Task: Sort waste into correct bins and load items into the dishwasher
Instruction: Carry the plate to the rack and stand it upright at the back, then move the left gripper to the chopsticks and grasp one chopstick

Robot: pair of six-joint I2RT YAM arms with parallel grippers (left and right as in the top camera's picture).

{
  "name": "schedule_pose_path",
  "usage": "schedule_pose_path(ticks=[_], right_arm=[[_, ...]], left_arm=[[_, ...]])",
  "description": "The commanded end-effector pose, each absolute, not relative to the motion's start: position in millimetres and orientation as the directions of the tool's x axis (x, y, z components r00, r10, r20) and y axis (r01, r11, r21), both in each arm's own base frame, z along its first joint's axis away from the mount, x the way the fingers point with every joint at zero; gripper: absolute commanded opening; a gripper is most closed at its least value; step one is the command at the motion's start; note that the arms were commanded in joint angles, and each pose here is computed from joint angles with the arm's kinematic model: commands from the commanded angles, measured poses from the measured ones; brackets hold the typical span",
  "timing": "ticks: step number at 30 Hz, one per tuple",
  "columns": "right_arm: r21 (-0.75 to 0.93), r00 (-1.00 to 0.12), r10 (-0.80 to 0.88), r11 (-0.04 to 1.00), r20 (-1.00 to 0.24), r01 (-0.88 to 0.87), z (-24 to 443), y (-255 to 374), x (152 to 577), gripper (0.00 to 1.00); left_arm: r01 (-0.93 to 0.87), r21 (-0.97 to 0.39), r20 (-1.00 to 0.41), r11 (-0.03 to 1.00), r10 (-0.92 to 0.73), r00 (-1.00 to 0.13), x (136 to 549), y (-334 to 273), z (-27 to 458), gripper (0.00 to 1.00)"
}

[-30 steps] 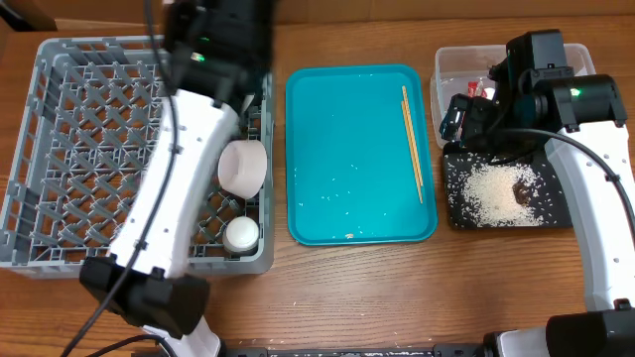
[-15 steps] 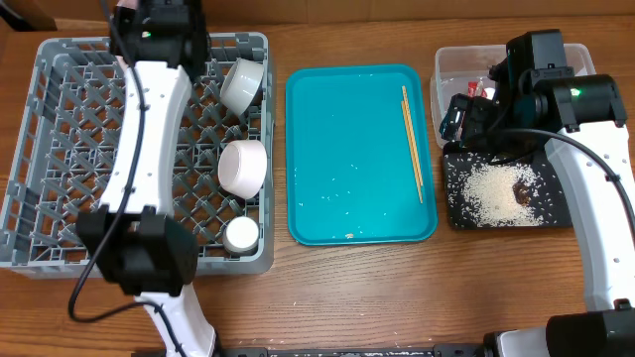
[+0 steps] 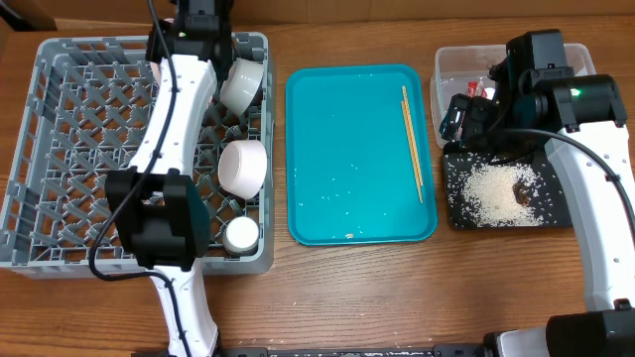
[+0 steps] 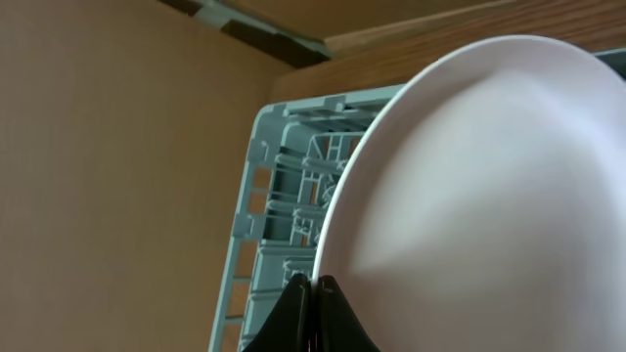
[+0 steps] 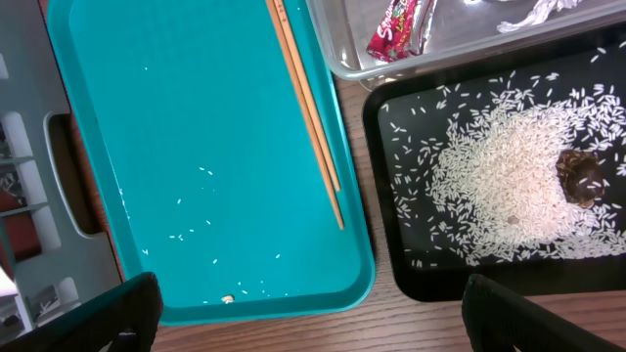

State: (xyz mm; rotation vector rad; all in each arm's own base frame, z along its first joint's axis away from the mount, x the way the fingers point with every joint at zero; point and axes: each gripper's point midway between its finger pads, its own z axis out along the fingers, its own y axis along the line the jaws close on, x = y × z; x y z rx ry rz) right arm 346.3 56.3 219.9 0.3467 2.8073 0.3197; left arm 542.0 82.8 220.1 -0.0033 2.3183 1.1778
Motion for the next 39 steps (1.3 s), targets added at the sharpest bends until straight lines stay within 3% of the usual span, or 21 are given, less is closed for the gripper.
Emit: schedule_pose_path(ticks=[1,3,6,14,21,25,28,32,39], right_arm=[[0.262,-0.926,0.267,0.945,-0.266,0.197,222.9,57.7,347.0,1.00],[0.262,-0.926,0.267,0.945,-0.266,0.197,222.9,57.7,347.0,1.00],[0.262,-0.926,0.267,0.945,-0.266,0.197,222.9,57.7,347.0,1.00],[0.262,-0.926,0.267,0.945,-0.266,0.197,222.9,57.7,347.0,1.00],[0.262,-0.926,0.267,0.945,-0.267,0.197,223.0,57.7,347.0,0.99],[0.262,-0.926,0.267,0.945,-0.267,0.197,223.0,57.7,347.0,1.00],[0.262,-0.926,0.267,0.945,-0.266,0.197,222.9,57.7,347.0,1.00],[0.262,-0.926,0.267,0.945,-0.266,0.197,222.9,57.7,347.0,1.00],[0.262,-0.926,0.267,0.945,-0.266,0.197,222.9,57.8,346.9,1.00]], left_arm=[[-0.219,0.734,-0.466,0.643,0.243,-0.851,548.8,73.0,212.2,0.17],[-0.206,0.706,-0.480,0.677,0.244,-0.843,552.0,66.7,207.7,0.39],[-0.162,0.671,-0.479,0.723,0.256,-0.840,554.6,55.7,199.3,0.51],[-0.125,0.529,-0.545,0.839,0.223,-0.808,551.8,19.9,214.3,0.62],[-0.056,0.239,-0.666,0.969,0.122,-0.736,527.4,-32.4,292.3,0.61],[0.050,0.061,-0.659,0.997,0.078,-0.748,504.6,-71.0,306.0,0.59],[0.090,-0.087,-0.604,0.992,0.019,-0.796,489.4,-100.7,295.7,0.58],[0.107,-0.274,-0.502,0.956,-0.047,-0.863,478.2,-147.9,272.3,0.46],[0.030,-0.357,-0.363,0.934,-0.109,-0.925,476.6,-234.7,205.7,0.49]])
